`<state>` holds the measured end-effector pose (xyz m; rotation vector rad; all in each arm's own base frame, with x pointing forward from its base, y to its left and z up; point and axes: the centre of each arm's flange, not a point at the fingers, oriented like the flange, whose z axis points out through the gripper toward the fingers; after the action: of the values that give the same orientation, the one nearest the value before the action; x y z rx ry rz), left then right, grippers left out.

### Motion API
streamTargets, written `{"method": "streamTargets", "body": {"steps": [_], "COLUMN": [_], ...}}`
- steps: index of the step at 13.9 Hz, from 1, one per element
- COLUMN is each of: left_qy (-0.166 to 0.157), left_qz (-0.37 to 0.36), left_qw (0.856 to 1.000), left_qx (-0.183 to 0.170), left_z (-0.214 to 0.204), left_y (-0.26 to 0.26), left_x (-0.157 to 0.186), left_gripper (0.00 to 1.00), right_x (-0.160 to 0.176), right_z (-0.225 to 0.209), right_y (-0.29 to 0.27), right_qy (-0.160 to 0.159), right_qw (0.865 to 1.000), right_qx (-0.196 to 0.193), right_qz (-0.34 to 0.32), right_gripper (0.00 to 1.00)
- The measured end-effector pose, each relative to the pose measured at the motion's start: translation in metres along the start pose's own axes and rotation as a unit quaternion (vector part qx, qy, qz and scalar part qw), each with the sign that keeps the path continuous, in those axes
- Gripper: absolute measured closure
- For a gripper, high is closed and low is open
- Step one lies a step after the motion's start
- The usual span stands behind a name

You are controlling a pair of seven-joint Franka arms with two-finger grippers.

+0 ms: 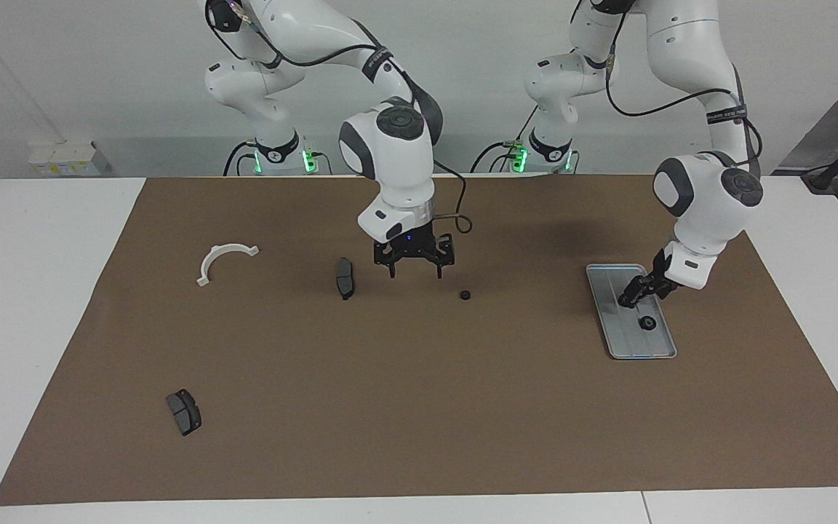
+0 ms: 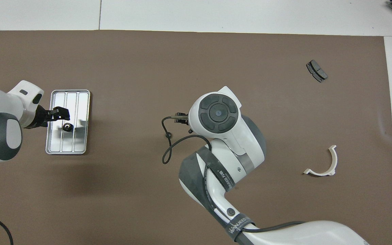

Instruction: Place bearing gear from tray to pile

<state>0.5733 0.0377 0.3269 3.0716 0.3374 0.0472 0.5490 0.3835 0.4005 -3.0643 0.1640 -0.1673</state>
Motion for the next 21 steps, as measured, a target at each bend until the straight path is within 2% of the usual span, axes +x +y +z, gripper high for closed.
{"method": "streamTargets", "body": {"steps": [1, 2, 3, 5, 6, 9, 10, 11, 12, 13, 14, 15, 17, 21], "left_qy": [-0.001, 0.002, 0.005, 0.005, 0.004, 0.002, 0.003, 0.002, 0.001, 0.001, 0.002, 0.003, 0.011, 0.034], "left_qz": [0.003, 0.006, 0.007, 0.010, 0.012, 0.017, 0.017, 0.017, 0.017, 0.016, 0.016, 0.015, 0.016, 0.022], "left_qw": [1.000, 1.000, 1.000, 1.000, 1.000, 1.000, 1.000, 1.000, 1.000, 1.000, 1.000, 1.000, 1.000, 0.999], "left_qx": [0.000, -0.001, -0.001, -0.001, -0.001, -0.001, -0.001, -0.001, -0.001, -0.001, -0.001, -0.001, -0.002, -0.007], "left_z": [0.004, 0.007, 0.010, 0.014, 0.016, 0.022, 0.023, 0.024, 0.025, 0.025, 0.025, 0.024, 0.018, -0.014], "left_y": [0.003, 0.005, 0.007, 0.009, 0.012, 0.016, 0.016, 0.016, 0.016, 0.015, 0.014, 0.014, 0.015, 0.028], "left_x": [-0.005, -0.008, -0.011, -0.014, -0.016, -0.022, -0.023, -0.023, -0.024, -0.024, -0.024, -0.023, -0.019, 0.003], "left_gripper": [0.15, 0.21, 0.21, 0.33, 0.33, 0.46, 0.47, 0.55, 0.56, 0.63, 0.65, 0.65, 0.65, 0.65], "right_x": [-0.005, -0.008, -0.011, -0.018, -0.022, -0.037, -0.038, -0.038, -0.039, -0.040, -0.041, -0.042, -0.043, -0.046], "right_z": [0.011, 0.021, 0.031, 0.051, 0.061, 0.084, 0.084, 0.085, 0.087, 0.091, 0.095, 0.098, 0.100, 0.109], "right_y": [-0.013, -0.027, -0.039, -0.061, -0.069, -0.095, -0.096, -0.096, -0.096, -0.094, -0.093, -0.092, -0.091, -0.089], "right_qy": [-0.004, -0.006, -0.007, -0.004, -0.003, 0.005, 0.006, 0.005, 0.004, 0.002, 0.000, 0.000, 0.000, 0.008], "right_qw": [1.000, 1.000, 1.000, 1.000, 1.000, 0.999, 0.999, 0.999, 0.999, 0.999, 0.999, 0.999, 0.999, 0.999], "right_qx": [-0.001, -0.001, 0.001, 0.009, 0.012, 0.024, 0.024, 0.024, 0.022, 0.019, 0.015, 0.011, 0.009, 0.015], "right_qz": [-0.002, -0.004, -0.006, -0.016, -0.021, -0.040, -0.041, -0.041, -0.041, -0.042, -0.044, -0.046, -0.047, -0.050], "right_gripper": [0.00, 0.00, 0.00, 0.00, 0.00, 0.01, 0.07, 0.07, 0.14, 0.14, 0.19, 0.19, 0.30, 0.34]}}
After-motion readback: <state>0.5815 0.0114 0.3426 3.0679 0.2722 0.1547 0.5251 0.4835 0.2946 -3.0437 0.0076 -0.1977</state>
